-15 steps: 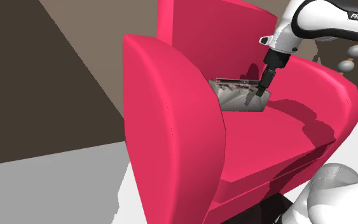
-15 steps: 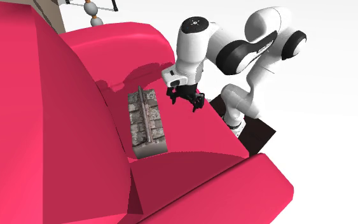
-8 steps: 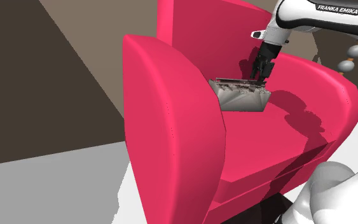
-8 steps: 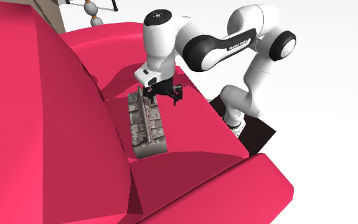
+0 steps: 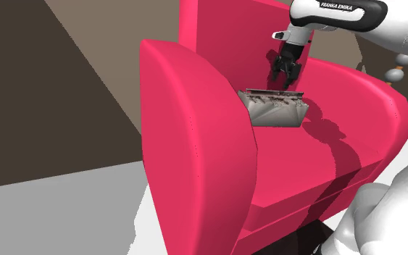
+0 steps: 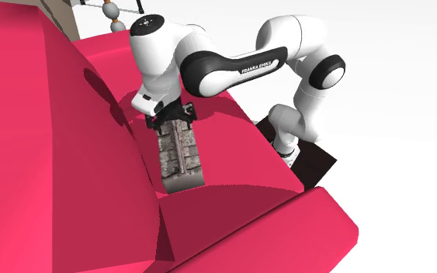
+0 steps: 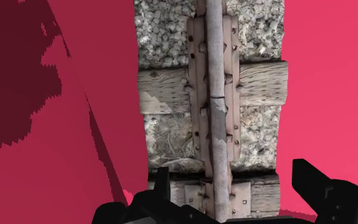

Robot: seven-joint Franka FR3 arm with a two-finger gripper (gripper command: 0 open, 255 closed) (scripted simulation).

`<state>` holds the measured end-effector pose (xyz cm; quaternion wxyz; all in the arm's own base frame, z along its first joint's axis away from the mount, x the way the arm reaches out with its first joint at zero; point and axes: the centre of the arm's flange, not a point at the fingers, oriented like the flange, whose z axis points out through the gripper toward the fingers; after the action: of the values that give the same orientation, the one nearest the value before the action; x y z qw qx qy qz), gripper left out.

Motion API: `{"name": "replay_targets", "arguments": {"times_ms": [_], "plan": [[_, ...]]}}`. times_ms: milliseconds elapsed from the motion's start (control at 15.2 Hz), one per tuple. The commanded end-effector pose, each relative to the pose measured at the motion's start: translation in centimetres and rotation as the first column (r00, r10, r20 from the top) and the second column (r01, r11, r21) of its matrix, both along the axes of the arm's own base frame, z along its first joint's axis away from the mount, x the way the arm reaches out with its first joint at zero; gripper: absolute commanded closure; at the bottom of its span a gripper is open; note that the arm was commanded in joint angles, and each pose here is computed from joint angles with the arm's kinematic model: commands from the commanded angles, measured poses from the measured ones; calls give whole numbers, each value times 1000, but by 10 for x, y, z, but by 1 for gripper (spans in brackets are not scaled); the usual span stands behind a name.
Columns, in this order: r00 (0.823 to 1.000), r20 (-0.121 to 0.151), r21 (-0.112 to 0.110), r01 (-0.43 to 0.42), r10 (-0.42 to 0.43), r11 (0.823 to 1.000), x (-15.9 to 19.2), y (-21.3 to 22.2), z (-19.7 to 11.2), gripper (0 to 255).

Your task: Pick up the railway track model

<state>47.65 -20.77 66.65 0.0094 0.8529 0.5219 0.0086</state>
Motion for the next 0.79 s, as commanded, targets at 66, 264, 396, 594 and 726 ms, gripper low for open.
{"name": "replay_targets", "arguments": {"times_ms": [66,264,396,594,726], "plan": [[1000,0,-1,-13,13,1000,3,0,-15,0],[1000,0,-1,-13,13,1000,3,0,-31,0],[1000,0,-1,-13,13,1000,3,0,-34,0],[1000,0,-1,-13,13,1000,4,0,-34,255],[1000,0,-1,-13,13,1000,4,1,-34,255]]}}
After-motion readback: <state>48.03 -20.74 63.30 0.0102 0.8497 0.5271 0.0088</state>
